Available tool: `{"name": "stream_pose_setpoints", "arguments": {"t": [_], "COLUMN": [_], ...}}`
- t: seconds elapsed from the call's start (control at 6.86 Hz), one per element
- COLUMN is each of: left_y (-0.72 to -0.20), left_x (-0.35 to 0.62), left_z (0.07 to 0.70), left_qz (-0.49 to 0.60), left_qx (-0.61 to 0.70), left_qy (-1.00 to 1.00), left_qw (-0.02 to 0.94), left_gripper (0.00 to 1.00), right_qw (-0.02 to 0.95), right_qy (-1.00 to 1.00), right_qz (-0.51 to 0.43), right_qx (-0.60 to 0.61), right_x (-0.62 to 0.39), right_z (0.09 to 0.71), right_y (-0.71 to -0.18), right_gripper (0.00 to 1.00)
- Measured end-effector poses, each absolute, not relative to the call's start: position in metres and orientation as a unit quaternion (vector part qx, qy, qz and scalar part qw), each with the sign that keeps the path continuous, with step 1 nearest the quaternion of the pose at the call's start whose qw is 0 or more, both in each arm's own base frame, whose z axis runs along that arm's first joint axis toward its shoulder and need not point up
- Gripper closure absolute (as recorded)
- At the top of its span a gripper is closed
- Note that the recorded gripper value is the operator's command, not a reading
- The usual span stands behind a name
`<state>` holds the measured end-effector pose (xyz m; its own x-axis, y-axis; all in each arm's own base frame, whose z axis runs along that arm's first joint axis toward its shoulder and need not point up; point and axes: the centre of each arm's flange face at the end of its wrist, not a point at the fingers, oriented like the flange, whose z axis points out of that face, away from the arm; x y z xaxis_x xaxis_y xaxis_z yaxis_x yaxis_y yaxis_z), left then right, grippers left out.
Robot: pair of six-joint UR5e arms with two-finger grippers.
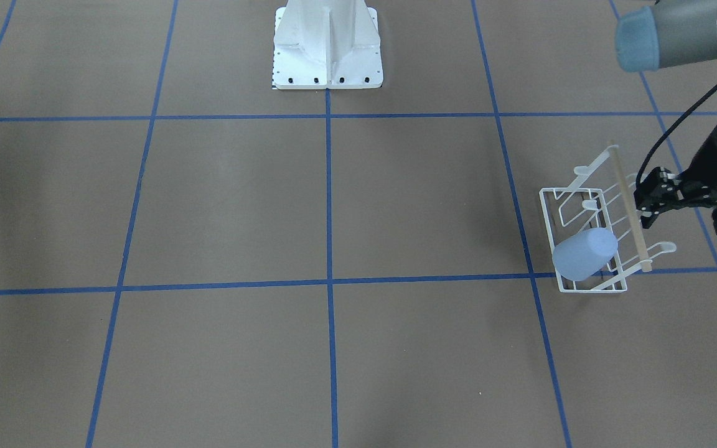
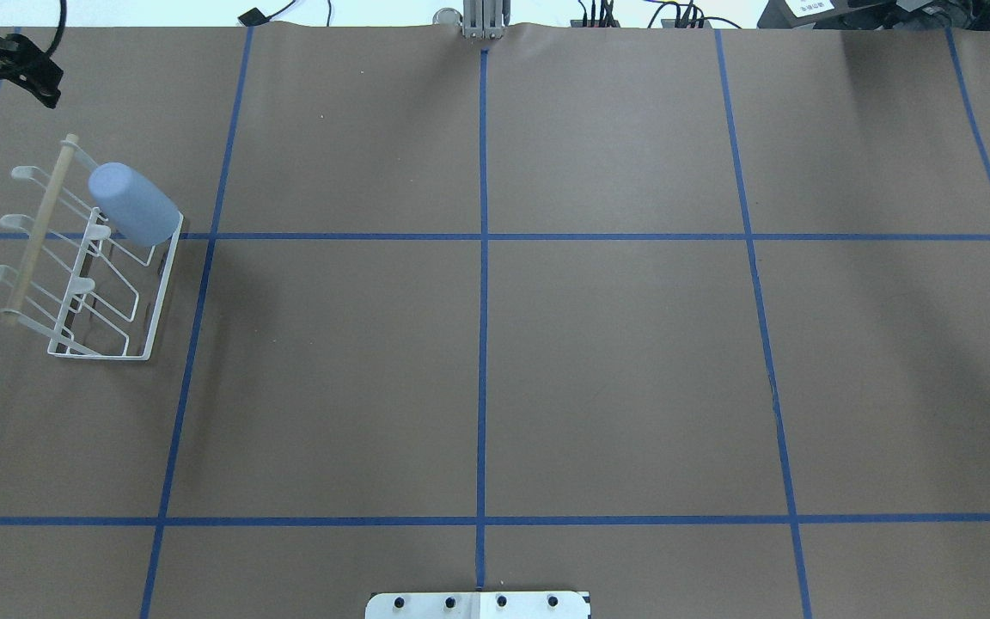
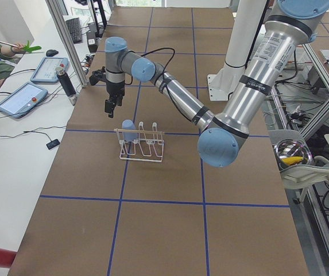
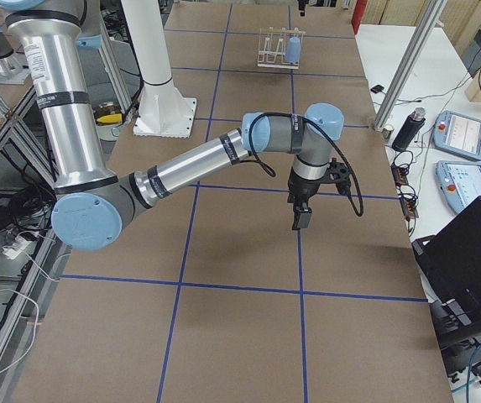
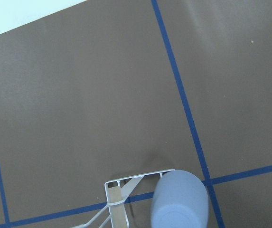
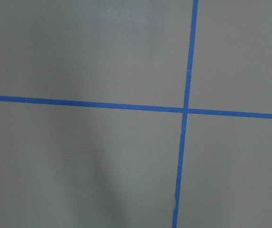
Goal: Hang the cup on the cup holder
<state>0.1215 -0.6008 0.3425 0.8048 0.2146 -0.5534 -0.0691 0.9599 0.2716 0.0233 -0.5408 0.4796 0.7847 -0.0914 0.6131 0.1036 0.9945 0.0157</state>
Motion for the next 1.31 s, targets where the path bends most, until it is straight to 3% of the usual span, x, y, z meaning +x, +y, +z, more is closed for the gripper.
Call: {"name": "stream_pose_setpoints", "arguments": {"t": [0.73,1.31], "left_y": [-0.554,-0.517], "left_x": [-0.021,-0.042], "left_z": [0.519,0.623], "left_qz": [0.02,-0.015], "left_qx": [0.043,-0.032], "left_qy": [0.37,0.365], "left_qw": [0.928,0.93], "left_gripper": [0.01,0.01], "right_qw": [0.942,0.929], "right_qy": [-0.333,-0.37], "right_qz": [-0.038,-0.001], "right_qx": [0.008,-0.011], "right_x": [0.039,0.06], "right_z": [0.563,0.587], "right_y": [-0.493,-0.475], "right_gripper": [0.0,0.0]}}
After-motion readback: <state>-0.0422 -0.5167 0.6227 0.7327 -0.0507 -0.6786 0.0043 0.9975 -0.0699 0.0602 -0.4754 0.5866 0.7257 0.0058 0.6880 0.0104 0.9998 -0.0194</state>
